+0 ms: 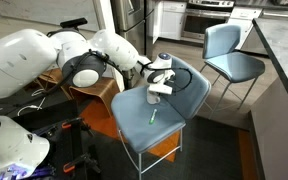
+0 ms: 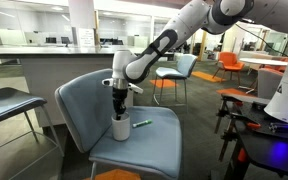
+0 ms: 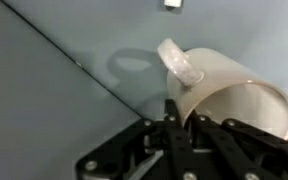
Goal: Move the mug backward
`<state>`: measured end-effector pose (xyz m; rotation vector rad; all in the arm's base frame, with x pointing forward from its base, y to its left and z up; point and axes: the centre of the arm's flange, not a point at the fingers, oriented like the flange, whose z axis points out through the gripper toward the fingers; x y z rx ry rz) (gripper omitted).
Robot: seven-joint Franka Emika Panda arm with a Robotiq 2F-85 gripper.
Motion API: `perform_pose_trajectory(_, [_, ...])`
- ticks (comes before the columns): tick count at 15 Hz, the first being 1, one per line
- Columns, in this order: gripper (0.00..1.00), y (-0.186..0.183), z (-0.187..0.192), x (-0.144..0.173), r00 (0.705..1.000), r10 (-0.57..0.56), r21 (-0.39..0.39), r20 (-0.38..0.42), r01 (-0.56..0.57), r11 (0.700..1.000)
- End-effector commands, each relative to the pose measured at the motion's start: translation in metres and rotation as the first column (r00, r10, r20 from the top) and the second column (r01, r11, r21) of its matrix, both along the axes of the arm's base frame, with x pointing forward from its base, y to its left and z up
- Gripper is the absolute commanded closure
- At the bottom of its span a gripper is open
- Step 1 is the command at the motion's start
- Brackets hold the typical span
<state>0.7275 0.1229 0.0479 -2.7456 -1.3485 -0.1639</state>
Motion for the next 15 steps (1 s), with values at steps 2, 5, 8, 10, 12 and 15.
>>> perform_pose_trajectory(2, [0.62,-0.003,-0.006,0.014,1.0,-0.026,-0.043,0.002,0.026,0.999])
perform_pose_trajectory(5, [0.41,-0.01,-0.001,0.015,0.999,-0.044,-0.038,-0.011,0.044,0.998])
perform_pose_trajectory(8, [0.19,-0.014,0.017,0.013,0.996,-0.075,-0.024,-0.041,0.074,0.997])
perform_pose_trajectory(10, [0.04,-0.017,0.036,0.012,0.993,-0.099,-0.02,-0.066,0.098,0.995])
perform_pose_trajectory(12, [0.0,-0.019,0.06,0.011,0.987,-0.123,-0.032,-0.1,0.121,0.992])
perform_pose_trajectory(15, [0.0,-0.023,0.101,0.006,0.955,-0.196,-0.049,-0.22,0.19,0.981])
